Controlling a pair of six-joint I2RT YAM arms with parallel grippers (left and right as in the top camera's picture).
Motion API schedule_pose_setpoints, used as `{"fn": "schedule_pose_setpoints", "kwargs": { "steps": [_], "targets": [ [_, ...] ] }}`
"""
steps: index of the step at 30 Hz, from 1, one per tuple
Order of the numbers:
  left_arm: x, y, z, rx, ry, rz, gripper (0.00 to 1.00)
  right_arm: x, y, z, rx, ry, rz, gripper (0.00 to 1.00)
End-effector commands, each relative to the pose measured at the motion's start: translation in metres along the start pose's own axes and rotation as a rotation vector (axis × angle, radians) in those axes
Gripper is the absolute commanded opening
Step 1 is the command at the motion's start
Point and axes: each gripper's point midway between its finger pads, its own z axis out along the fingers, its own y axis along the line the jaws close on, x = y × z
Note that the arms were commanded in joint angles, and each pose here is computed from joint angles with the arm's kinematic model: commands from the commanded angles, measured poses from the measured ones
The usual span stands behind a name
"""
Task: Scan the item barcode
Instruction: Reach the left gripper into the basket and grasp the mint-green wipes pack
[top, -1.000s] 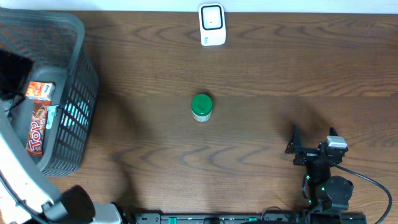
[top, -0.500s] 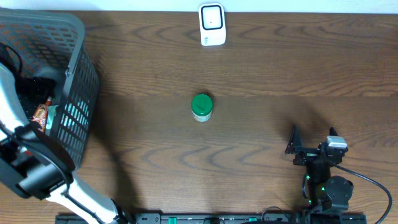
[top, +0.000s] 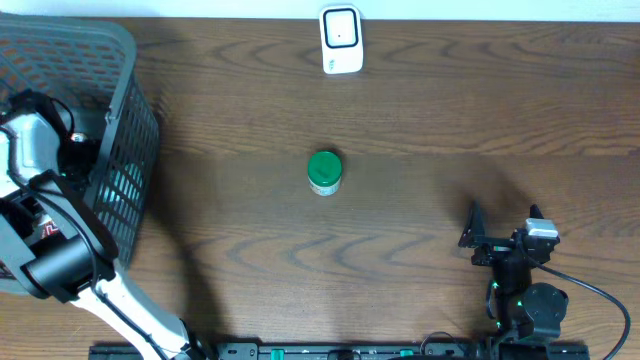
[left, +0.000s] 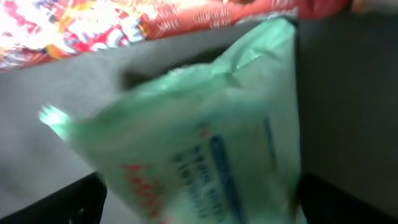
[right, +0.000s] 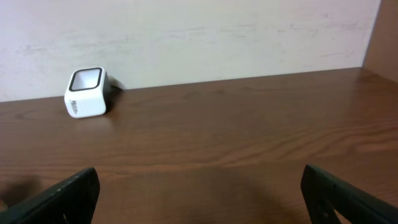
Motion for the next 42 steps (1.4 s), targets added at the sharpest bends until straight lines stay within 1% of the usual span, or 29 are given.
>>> {"fn": "schedule_pose_setpoints", "kwargs": {
  "steps": [1, 7, 8, 9, 10, 11, 15, 17, 21, 24, 26, 29, 33, 34, 38, 40, 42],
  "targets": [
    [0.009, 0.0, 0.024, -0.003, 0.015, -0.016, 0.98, 0.0, 0.002, 0.0, -0.009, 0.0, 0.009, 0.99],
    [0.013, 0.004, 0.04, -0.002, 0.014, -0.028, 0.98, 0.0, 0.002, 0.0, -0.009, 0.0, 0.009, 0.99],
    [0.014, 0.005, 0.04, -0.005, 0.016, -0.028, 0.99, 0.0, 0.002, 0.0, -0.009, 0.0, 0.009, 0.99],
    [0.015, 0.007, 0.04, -0.011, 0.021, -0.028, 0.95, 0.0, 0.002, 0.0, -0.009, 0.0, 0.009, 0.99],
    [0.016, 0.008, 0.04, -0.017, 0.023, -0.028, 0.86, 0.0, 0.002, 0.0, -0.009, 0.0, 0.009, 0.99],
    [0.016, 0.01, 0.04, -0.023, 0.025, -0.029, 0.81, 0.0, 0.002, 0.0, -0.009, 0.0, 0.009, 0.99],
    [0.018, 0.018, 0.039, -0.049, 0.045, -0.028, 0.67, 0.0, 0.002, 0.0, -0.009, 0.0, 0.009, 0.99],
    [0.018, 0.025, 0.035, -0.062, 0.06, -0.039, 0.62, 0.0, 0.002, 0.0, -0.009, 0.0, 0.009, 0.99],
    [0.01, 0.038, 0.016, -0.065, 0.068, -0.063, 0.61, 0.0, 0.002, 0.0, -0.009, 0.0, 0.009, 0.99],
    [-0.001, 0.046, -0.014, -0.036, 0.043, -0.088, 0.58, 0.0, 0.002, 0.0, -0.009, 0.0, 0.009, 0.99],
    [-0.008, 0.049, -0.038, -0.002, 0.011, -0.103, 0.58, 0.0, 0.002, 0.0, -0.009, 0.0, 0.009, 0.99],
    [-0.016, 0.051, -0.087, 0.08, -0.074, -0.122, 0.58, 0.0, 0.002, 0.0, -0.009, 0.0, 0.009, 0.99],
    [-0.011, 0.048, -0.156, 0.224, -0.207, -0.11, 0.58, 0.0, 0.002, 0.0, -0.009, 0.0, 0.009, 0.99],
    [-0.003, 0.047, -0.185, 0.293, -0.265, -0.095, 0.58, 0.0, 0.002, 0.0, -0.009, 0.0, 0.009, 0.99],
    [0.029, 0.039, -0.255, 0.476, -0.391, -0.026, 0.58, 0.0, 0.002, 0.0, -0.009, 0.0, 0.009, 0.99],
    [0.058, 0.029, -0.284, 0.583, -0.429, 0.044, 0.58, 0.0, 0.002, 0.0, -0.009, 0.0, 0.009, 0.99],
    [0.092, 0.016, -0.304, 0.67, -0.433, 0.121, 0.58, 0.0, 0.002, 0.0, -0.009, 0.0, 0.009, 0.99]
  ]
}}
